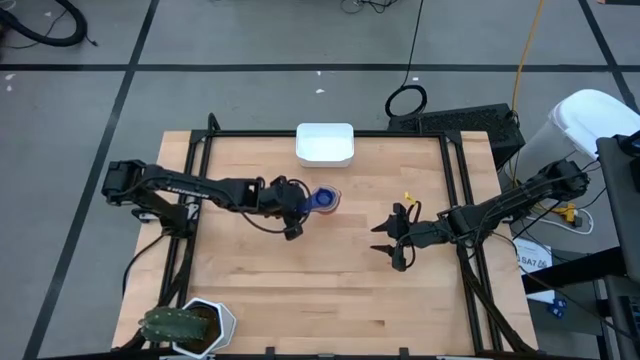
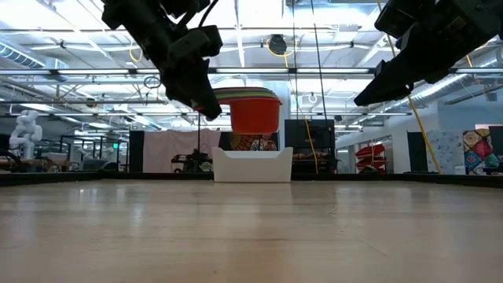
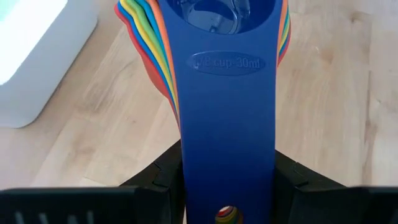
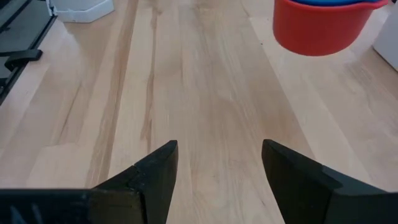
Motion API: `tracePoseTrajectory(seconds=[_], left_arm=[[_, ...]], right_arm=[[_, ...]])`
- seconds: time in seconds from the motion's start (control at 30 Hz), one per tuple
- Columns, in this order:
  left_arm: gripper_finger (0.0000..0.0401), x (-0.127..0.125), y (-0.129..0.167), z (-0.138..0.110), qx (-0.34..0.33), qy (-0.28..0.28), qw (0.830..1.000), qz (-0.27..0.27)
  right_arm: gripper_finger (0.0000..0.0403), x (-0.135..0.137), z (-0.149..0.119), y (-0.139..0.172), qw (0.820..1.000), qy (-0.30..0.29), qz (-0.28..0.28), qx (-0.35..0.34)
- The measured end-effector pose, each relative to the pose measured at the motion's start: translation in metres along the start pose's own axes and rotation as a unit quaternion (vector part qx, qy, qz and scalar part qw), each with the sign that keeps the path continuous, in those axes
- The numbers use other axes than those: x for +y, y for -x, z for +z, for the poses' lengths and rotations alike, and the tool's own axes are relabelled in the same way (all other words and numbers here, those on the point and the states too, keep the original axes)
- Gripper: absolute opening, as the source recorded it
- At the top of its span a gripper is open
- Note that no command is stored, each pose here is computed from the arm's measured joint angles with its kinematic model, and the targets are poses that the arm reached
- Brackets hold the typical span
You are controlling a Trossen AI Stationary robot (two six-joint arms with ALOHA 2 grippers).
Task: Nest measuring cups in basket
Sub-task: Put the nested measuring cups into the white bin
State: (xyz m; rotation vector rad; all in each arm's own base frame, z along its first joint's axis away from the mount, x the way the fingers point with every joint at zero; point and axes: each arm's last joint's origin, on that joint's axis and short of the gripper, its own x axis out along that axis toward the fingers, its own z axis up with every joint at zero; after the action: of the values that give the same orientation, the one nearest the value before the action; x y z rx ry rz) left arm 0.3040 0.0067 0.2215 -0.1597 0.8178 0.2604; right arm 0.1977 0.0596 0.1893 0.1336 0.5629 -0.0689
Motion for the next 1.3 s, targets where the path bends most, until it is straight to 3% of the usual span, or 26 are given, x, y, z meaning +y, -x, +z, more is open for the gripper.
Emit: tracePoseTrajectory(seconds=[1.3], left_arm=[[0.0138,0.09,-0.005,0.022,-0.053,0.003,0.999,0.011]], right_arm=[[0.0224,0.0,0.0,0.0,1.0,-0.025,0.0,0.0]])
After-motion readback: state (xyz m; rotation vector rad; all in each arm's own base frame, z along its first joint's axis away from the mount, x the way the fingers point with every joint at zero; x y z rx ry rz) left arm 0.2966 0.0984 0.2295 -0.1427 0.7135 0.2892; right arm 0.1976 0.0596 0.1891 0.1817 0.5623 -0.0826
